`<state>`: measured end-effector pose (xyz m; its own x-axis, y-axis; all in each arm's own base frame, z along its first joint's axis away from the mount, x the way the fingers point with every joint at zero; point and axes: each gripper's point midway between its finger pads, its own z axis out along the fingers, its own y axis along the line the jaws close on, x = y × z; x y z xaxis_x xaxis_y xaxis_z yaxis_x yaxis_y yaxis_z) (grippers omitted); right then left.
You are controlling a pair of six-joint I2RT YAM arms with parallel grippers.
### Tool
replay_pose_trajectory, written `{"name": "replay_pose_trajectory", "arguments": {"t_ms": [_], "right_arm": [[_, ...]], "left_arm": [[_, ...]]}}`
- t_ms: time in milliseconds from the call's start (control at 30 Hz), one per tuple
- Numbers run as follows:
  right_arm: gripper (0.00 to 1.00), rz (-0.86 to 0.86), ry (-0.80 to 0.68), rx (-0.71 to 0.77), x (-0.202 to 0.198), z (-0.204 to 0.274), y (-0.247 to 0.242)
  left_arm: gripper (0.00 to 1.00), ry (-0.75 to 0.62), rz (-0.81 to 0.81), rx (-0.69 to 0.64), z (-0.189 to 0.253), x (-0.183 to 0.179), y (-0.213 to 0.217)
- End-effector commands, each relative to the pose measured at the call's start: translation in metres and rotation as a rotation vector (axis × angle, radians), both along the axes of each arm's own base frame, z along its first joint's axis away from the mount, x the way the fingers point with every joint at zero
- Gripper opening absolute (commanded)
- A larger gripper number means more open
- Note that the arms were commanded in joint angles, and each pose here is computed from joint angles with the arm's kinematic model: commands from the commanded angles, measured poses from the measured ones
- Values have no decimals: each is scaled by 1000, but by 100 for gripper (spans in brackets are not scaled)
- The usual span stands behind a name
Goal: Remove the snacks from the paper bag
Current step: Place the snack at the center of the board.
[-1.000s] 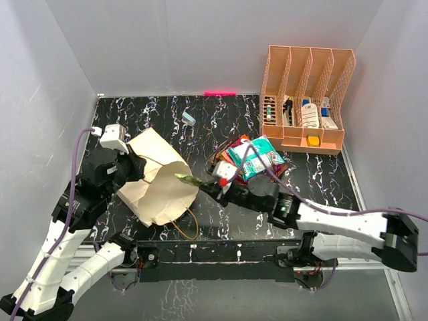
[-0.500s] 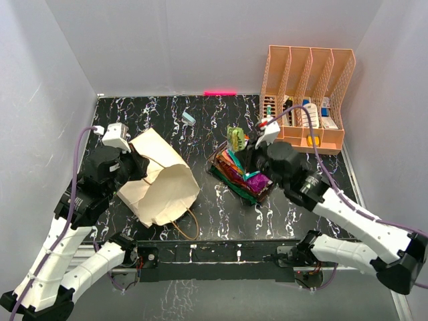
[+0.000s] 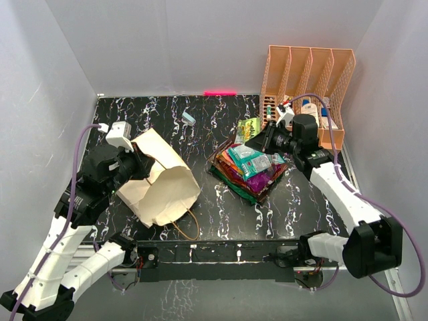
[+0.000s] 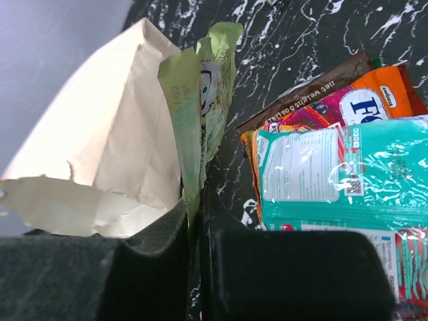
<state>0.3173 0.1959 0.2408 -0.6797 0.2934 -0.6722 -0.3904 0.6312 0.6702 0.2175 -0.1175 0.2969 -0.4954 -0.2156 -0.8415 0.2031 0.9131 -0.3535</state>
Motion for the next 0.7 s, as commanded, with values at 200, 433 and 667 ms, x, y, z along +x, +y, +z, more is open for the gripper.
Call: {"name": "replay_pose_trajectory", "arguments": {"t_ms": [200, 433, 667], "right_arm": [[8, 130, 78, 158, -7, -22, -5], [12, 105, 157, 177, -3, -60, -25], [17, 90, 234, 189, -6, -85, -35]], "left_arm": [[0, -62, -94, -34, 18, -6, -13], [0, -53, -97, -36, 16, -5, -15], [0, -47, -98, -41, 14, -6, -15]]}}
